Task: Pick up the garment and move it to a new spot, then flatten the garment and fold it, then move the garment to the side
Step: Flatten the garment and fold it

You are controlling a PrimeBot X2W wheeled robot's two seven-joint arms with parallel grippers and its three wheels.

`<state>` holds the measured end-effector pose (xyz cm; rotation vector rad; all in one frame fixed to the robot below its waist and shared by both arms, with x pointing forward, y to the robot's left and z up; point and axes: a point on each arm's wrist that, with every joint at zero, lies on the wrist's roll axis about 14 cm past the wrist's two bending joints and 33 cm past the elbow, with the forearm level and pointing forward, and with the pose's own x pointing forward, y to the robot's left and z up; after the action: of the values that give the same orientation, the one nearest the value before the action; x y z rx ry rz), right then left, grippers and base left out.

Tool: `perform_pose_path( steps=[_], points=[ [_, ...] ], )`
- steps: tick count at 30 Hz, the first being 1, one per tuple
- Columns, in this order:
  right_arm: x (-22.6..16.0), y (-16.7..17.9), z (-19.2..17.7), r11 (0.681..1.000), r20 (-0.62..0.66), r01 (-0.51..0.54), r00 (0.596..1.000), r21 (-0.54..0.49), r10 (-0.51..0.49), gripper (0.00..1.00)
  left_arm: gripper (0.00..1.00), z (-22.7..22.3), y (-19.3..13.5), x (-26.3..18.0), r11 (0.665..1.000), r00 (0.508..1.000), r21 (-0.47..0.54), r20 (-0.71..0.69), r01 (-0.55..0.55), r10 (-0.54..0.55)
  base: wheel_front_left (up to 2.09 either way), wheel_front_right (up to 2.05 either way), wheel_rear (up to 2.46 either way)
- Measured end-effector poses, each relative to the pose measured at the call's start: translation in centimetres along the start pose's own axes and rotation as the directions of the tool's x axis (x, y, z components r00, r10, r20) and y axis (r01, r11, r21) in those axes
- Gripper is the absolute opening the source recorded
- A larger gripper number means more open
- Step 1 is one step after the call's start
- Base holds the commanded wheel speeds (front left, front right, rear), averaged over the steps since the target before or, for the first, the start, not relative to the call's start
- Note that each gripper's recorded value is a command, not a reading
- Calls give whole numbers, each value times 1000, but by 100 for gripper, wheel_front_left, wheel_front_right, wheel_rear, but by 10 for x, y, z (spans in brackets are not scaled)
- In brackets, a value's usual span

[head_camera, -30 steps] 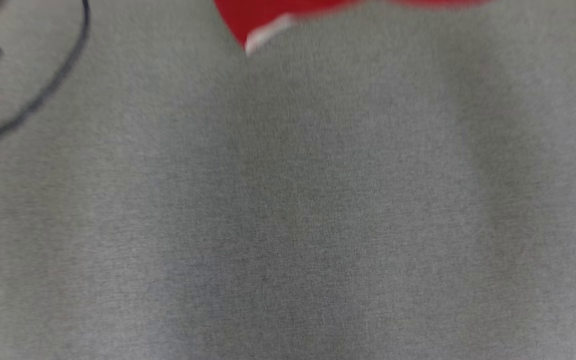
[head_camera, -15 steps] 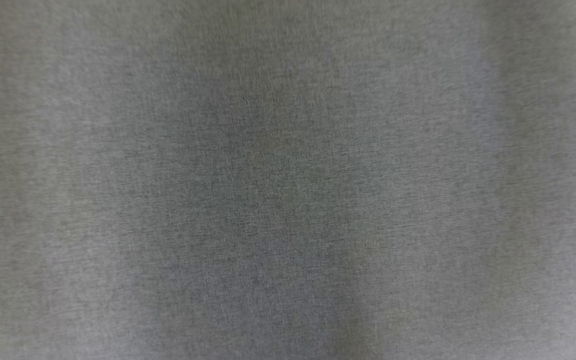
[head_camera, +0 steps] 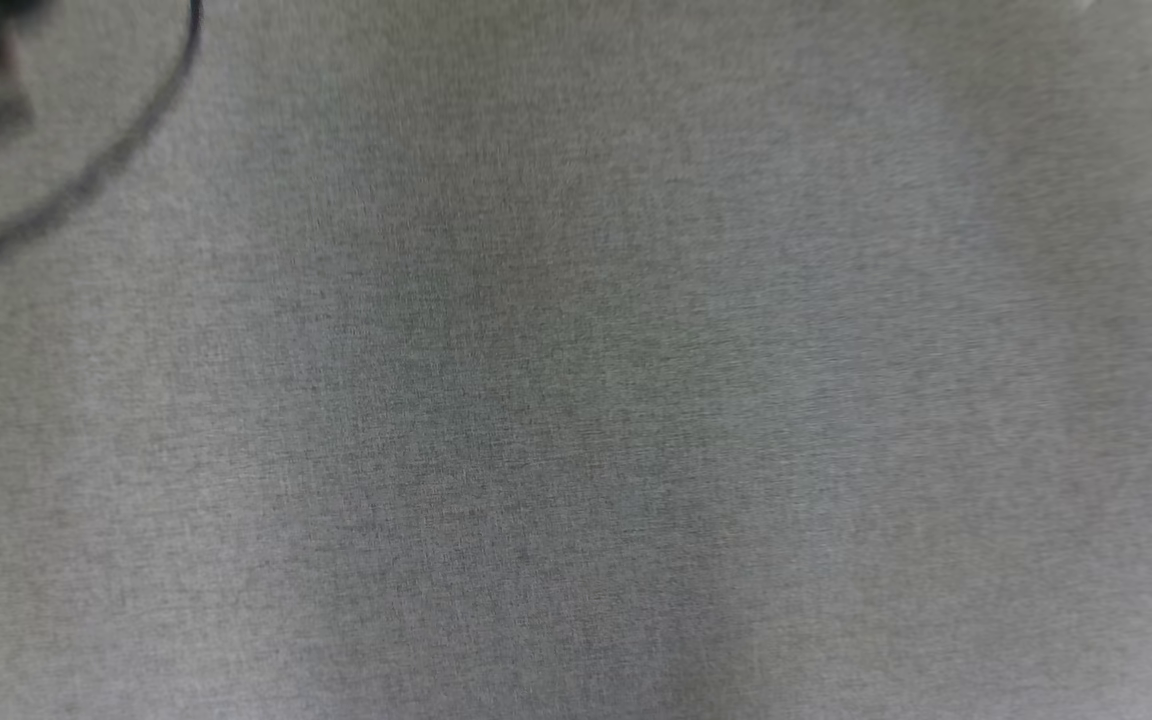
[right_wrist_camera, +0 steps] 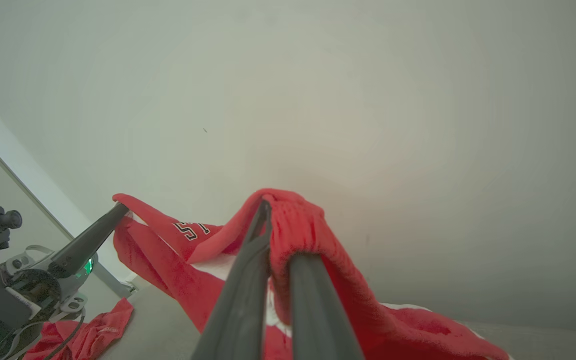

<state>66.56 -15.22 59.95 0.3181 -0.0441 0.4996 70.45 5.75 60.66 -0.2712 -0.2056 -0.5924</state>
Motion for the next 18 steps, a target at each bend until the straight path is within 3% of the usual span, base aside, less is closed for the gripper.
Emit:
perform_pose_path(
  steps=[10, 18],
  points=[
    [-102, 27, -55, 991, -130, 12, 992, 132, 6, 0, 0, -42, -20, -94, 987, 996, -149, -73, -63, 53, 0, 0, 0],
    [-173, 54, -87, 978, -215, 47, 977, 204, -2, 0, 0, -69, -54, -167, 984, 982, -145, -170, -103, 78, 0, 0, 0]
  ],
)
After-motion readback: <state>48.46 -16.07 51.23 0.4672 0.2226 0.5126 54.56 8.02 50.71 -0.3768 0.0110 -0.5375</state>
